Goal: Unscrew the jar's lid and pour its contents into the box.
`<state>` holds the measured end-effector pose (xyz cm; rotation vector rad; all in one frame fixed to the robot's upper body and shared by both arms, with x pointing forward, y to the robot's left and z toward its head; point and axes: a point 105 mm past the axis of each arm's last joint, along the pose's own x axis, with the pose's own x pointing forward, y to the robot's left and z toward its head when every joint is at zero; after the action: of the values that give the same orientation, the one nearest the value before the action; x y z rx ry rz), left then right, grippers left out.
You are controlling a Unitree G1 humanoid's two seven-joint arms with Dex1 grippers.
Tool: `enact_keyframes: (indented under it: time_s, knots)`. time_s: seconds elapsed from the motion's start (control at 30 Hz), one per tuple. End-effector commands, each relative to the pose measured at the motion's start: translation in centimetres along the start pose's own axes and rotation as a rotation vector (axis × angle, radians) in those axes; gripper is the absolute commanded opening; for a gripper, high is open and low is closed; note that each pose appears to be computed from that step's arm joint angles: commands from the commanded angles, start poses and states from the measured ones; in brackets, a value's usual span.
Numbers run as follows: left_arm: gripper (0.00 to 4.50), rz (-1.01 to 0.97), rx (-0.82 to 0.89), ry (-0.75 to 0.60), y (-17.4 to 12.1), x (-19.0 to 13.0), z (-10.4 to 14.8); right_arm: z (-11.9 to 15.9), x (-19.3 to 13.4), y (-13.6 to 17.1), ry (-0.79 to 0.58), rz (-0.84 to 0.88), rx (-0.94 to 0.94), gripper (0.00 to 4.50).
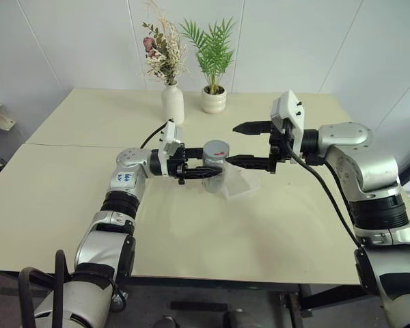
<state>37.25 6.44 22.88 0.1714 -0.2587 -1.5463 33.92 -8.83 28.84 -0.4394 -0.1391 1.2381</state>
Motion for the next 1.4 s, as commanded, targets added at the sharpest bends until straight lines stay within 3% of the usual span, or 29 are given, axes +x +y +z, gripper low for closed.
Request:
enact_keyframes:
  time_s: [0.03, 0.33, 0.83, 1.4]
  knots:
    - [2.25, 0.011, 0.052, -0.019, 0.6, 0.1, 1.4, 2.2, 0.0, 0.8, -0.075, 0.022, -0.033, 4.40]
    - [2.25, 0.005, 0.096, -0.041, 0.9, 1.2, 1.9, 3.0, 2.5, 1.1, -0.159, 0.060, 0.017, 4.40]
    - [2.25, -0.006, 0.109, -0.059, 0.8, 1.5, 2.3, 2.7, 4.8, -1.0, -0.170, 0.031, 0.003, 4.40]
    - [2.25, 0.045, 0.109, -0.053, 1.5, 0.4, 2.5, 1.2, 2.2, -1.7, -0.095, -0.031, -0.005, 4.40]
